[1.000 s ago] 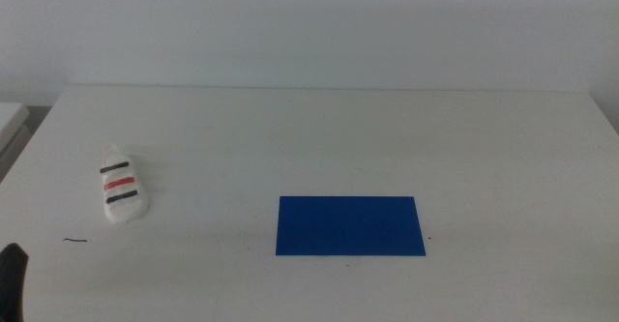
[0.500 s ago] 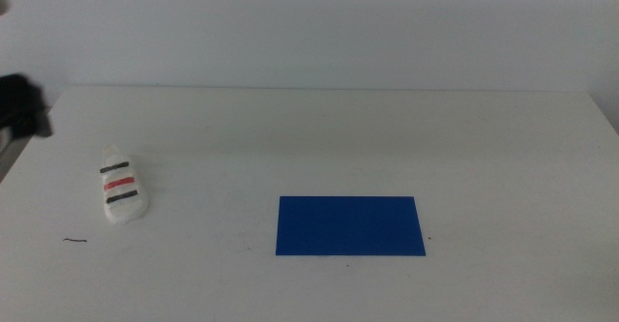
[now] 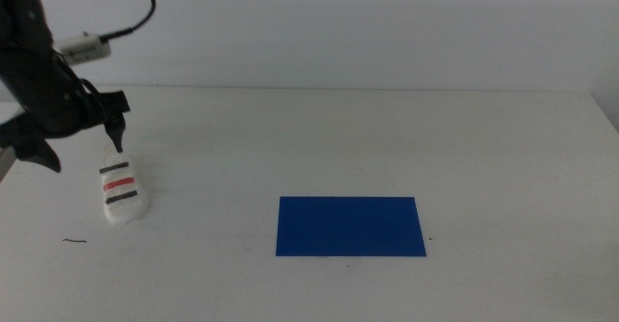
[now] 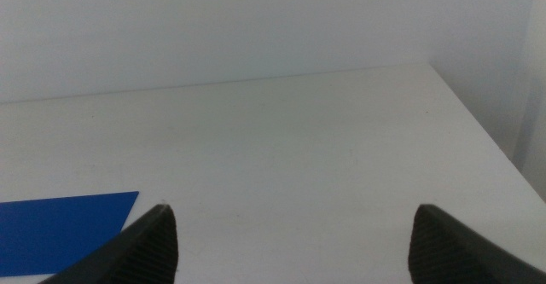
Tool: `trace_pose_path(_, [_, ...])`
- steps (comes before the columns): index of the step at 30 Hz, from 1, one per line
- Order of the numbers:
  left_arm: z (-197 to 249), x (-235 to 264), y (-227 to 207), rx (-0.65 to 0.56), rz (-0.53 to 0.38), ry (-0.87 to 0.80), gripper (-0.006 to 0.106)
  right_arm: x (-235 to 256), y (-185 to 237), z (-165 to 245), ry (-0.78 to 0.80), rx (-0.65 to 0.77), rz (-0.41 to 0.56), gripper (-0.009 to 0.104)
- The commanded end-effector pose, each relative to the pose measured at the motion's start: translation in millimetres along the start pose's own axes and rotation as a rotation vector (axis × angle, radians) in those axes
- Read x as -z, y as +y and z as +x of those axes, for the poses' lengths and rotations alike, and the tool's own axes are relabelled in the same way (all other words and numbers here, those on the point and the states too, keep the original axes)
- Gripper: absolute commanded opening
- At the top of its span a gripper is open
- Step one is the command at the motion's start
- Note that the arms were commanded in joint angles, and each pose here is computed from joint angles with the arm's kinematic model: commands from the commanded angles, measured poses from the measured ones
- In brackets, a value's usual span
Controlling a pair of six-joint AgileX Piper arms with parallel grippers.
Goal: Use one arm to grab the shoe from the table and place it on the mat.
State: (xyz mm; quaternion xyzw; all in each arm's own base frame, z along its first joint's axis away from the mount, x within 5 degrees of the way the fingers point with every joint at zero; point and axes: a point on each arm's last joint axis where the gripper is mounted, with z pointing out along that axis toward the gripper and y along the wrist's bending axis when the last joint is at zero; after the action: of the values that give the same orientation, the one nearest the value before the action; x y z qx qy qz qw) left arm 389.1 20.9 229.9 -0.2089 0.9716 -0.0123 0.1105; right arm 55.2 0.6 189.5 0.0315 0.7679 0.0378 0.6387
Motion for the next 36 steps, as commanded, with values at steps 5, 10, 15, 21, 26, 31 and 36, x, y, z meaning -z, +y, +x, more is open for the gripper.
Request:
trace_pose_path(5, [-10,-35,-9,0.040,0.048,-0.008,0.094,0,0,0,-0.009,0.011,0.000,0.079])
trace_pose_path(10, [-11,-57,-11,0.051,0.054,0.022,0.094,0,0,0,-0.009,0.011,0.000,0.079])
trace_pose_path(15, [-9,-76,-11,0.050,0.040,0.055,0.093,0,0,0,-0.009,0.011,0.000,0.079])
trace_pose_path(21, [-6,-79,-10,0.056,0.025,0.091,0.062,0,0,0,-0.009,0.011,0.000,0.079])
trace_pose_path(26, [7,-32,-27,-0.010,0.022,0.111,0.010,0,0,0,-0.009,0.011,0.000,0.079])
trace_pose_path(31, [38,17,-94,-0.248,0.002,0.106,-0.002,0,0,0,-0.009,0.011,0.000,0.079])
trace_pose_path(36, [78,19,-177,-0.412,0.066,0.089,-0.002,0,0,0,-0.009,0.011,0.000,0.079])
